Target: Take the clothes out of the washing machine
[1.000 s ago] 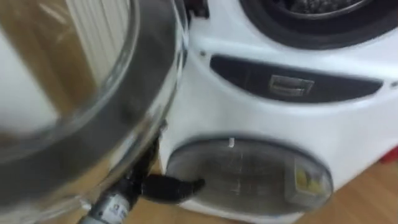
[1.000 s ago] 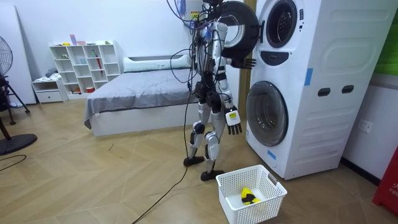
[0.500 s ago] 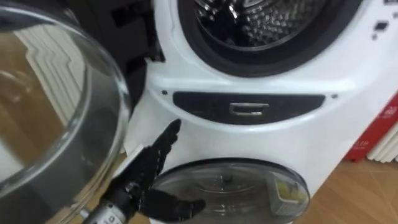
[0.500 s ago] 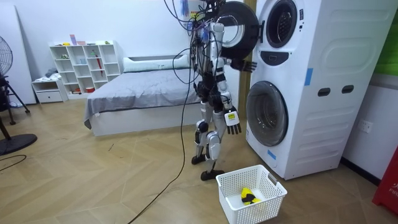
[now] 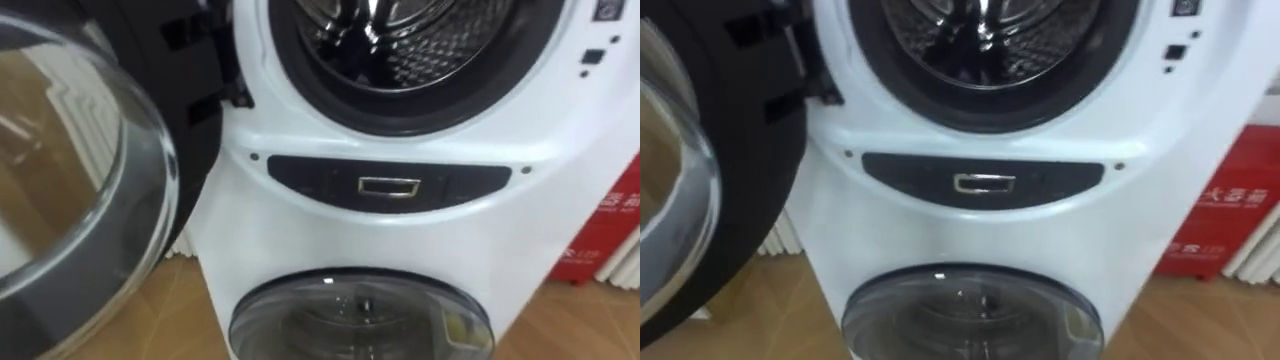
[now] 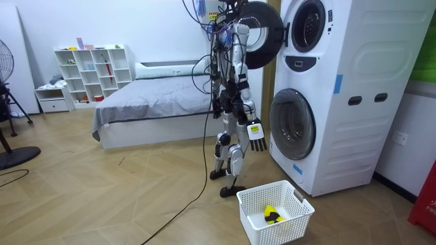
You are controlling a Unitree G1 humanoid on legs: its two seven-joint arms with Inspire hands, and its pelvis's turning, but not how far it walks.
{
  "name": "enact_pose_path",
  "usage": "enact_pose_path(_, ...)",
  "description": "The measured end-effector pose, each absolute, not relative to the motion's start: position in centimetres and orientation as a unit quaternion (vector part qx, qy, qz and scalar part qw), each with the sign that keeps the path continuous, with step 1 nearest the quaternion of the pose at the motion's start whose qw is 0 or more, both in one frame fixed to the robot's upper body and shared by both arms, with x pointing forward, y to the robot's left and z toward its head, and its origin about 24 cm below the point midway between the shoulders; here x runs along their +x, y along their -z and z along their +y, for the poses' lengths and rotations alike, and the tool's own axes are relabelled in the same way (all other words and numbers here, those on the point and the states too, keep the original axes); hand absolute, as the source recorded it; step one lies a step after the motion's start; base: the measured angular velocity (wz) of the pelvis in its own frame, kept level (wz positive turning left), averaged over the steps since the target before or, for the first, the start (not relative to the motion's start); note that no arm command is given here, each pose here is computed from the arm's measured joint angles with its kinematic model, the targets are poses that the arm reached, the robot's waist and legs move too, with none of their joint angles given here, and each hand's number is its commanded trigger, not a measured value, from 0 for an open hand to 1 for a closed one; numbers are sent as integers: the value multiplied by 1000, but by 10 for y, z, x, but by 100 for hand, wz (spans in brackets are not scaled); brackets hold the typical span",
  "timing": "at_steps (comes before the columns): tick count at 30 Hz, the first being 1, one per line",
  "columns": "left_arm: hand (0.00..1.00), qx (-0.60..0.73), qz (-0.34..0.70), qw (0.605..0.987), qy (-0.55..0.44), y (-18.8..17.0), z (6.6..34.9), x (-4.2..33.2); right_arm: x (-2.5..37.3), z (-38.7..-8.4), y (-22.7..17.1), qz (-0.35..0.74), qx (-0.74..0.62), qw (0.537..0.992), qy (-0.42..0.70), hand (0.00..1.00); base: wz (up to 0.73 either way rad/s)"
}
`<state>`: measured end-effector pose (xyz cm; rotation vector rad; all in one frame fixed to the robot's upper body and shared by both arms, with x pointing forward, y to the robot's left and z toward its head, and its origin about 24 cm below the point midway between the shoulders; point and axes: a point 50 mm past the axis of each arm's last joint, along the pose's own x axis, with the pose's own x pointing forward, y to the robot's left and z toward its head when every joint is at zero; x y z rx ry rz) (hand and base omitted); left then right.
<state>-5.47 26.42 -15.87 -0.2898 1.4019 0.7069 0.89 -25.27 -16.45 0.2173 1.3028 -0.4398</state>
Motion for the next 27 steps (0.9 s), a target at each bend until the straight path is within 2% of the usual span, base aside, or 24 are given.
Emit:
enact_pose_path(2, 0, -160, 613, 684, -362, 158, 268, -52, 9, -254, 164, 600, 98, 768, 202, 0, 7)
enact_pose_path(4, 0, -178, 587, 690, -386, 157, 275, -38, 14, -258, 162, 595, 84, 775, 195, 0, 10)
enact_pose_path(6, 0, -186, 536, 719, -401, 151, 291, -6, 15, -266, 160, 592, 73, 777, 203, 0, 8)
enact_pose_path(8, 0, -165, 464, 777, -391, 133, 318, 45, 16, -280, 155, 589, 54, 778, 214, 0, -2)
enact_pose_path(9, 0, -157, 443, 793, -387, 126, 324, 56, 16, -282, 154, 588, 48, 778, 215, 0, 0)
enact_pose_path(11, 0, -128, 357, 850, -365, 95, 344, 102, 17, -291, 151, 585, 30, 781, 218, 0, 0)
enact_pose_path(14, 0, -104, 258, 899, -338, 54, 359, 151, 14, -296, 149, 580, 33, 781, 231, 0, 9)
enact_pose_path(17, 0, -78, 188, 926, -317, 17, 370, 182, 15, -298, 147, 574, 28, 785, 233, 0, -4)
enact_pose_path(27, 0, -40, 122, 943, -308, -25, 379, 196, 7, -299, 147, 583, 9, 781, 224, 0, 6)
